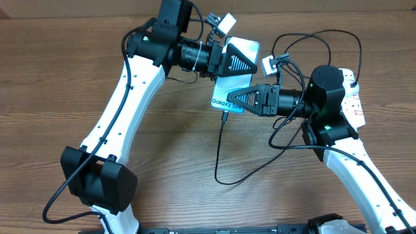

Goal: Plug charger to phone and switch on socket
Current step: 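Open the left gripper and withdraw it upward, leaving the phone in the right, then lower the phone flat onto the table with the right gripper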

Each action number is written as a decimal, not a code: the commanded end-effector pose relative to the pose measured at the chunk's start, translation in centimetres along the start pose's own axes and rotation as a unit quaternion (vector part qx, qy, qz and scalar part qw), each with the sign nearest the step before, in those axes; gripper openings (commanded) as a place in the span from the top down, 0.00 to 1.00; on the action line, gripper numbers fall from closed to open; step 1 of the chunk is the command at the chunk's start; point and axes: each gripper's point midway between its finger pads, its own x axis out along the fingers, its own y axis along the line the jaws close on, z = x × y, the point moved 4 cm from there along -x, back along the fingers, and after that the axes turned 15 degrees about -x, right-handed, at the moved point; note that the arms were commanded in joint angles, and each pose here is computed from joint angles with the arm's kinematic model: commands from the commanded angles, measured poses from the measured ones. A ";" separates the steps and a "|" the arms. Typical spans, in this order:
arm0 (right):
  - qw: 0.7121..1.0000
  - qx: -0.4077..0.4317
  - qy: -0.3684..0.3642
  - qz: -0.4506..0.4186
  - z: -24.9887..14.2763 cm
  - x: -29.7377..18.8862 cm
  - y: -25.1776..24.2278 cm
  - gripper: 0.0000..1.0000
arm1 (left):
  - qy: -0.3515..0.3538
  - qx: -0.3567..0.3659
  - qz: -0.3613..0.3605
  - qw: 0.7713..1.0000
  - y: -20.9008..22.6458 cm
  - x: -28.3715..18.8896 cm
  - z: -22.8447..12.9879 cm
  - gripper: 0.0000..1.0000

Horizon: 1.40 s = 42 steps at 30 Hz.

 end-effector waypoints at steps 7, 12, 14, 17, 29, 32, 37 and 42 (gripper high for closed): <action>0.997 0.016 0.009 -0.075 -1.4 -0.2 -2.9 0.96 | -0.112 -0.017 0.078 0.991 3.0 -5.8 3.2 0.01; 0.984 0.048 0.032 -0.168 -3.6 -0.4 -7.7 0.96 | -0.161 -0.066 0.140 0.975 5.8 -9.1 3.8 0.00; 0.976 0.064 0.043 -0.202 -4.5 -0.2 -9.5 0.96 | -0.183 -0.092 0.185 0.961 7.3 -10.3 3.8 0.00; 0.968 0.070 0.063 -0.234 -5.8 0.8 -11.7 0.96 | -0.216 -0.125 0.272 0.929 9.9 -12.2 3.6 0.00; 0.949 0.077 0.120 -0.282 -10.4 5.2 -17.6 0.96 | -0.276 -0.164 0.485 0.813 14.4 -17.2 2.3 0.00; 0.946 0.073 0.122 -0.291 -10.9 5.7 -18.7 0.96 | -0.276 -0.164 0.485 0.814 14.4 -17.2 2.3 0.00; 0.945 0.070 0.132 -0.291 -12.2 6.7 -20.4 0.96 | -0.276 -0.164 0.485 0.814 14.4 -17.2 2.3 0.00; 0.951 0.048 0.128 -0.276 -12.3 8.0 -20.4 0.96 | -0.276 -0.164 0.485 0.814 14.4 -17.2 2.3 0.00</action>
